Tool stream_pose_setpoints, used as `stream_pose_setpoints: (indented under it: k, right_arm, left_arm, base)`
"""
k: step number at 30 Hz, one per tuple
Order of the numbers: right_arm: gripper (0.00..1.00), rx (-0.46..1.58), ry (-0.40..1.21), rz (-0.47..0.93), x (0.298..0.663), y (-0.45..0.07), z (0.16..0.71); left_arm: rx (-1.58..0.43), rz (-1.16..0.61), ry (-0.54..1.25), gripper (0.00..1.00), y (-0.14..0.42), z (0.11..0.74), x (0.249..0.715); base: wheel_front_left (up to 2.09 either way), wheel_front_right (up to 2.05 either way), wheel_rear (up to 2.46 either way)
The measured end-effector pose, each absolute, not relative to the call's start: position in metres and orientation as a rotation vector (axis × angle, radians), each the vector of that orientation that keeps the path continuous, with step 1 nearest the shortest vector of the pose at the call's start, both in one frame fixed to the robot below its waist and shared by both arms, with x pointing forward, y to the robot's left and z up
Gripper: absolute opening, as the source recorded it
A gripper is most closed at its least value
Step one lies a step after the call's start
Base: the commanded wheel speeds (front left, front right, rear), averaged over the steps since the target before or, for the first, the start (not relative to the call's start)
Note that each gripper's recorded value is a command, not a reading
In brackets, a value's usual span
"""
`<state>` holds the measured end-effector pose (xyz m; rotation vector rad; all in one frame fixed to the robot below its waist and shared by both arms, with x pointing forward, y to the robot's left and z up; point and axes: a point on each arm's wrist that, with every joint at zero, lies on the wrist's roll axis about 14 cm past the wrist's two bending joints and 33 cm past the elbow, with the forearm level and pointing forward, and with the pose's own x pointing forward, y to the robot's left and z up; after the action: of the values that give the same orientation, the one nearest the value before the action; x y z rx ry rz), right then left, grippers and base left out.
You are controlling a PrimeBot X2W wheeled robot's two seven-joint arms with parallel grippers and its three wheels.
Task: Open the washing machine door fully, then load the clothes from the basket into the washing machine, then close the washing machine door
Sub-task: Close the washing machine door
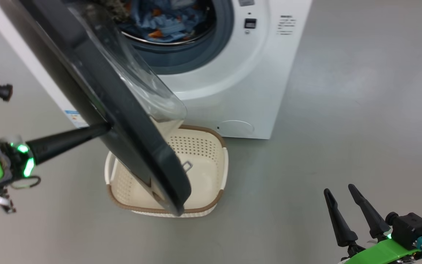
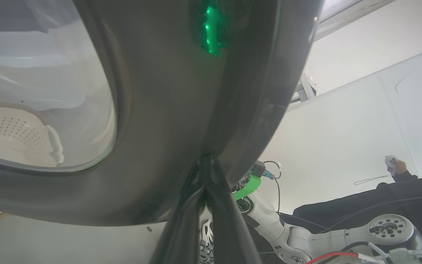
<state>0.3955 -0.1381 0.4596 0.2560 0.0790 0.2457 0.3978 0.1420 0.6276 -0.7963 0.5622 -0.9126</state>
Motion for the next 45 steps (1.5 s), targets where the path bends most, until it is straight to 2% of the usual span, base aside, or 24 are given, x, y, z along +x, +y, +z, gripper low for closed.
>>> stream_pose_setpoints:
  k: [14, 24, 45]
  right_arm:
    - [1.0, 0.26, 0.092, 0.138, 0.386, -0.169, 0.452]
    - [1.0, 0.26, 0.087, 0.133, 0.388, -0.17, 0.453]
    - [1.0, 0.241, 0.044, 0.205, 0.396, -0.154, 0.47]
  left_arm:
    - [-0.833, -0.955, 0.493, 0.0, 0.103, 0.637, 0.448]
    - [-0.848, -0.93, 0.468, 0.0, 0.107, 0.639, 0.453]
    - [-0.973, -0.602, 0.371, 0.0, 0.177, 0.592, 0.418]
  base:
    - [0.0, 0.0, 0.0]
    - [0.0, 0.0, 0.0]
    - [0.0, 0.0, 0.0]
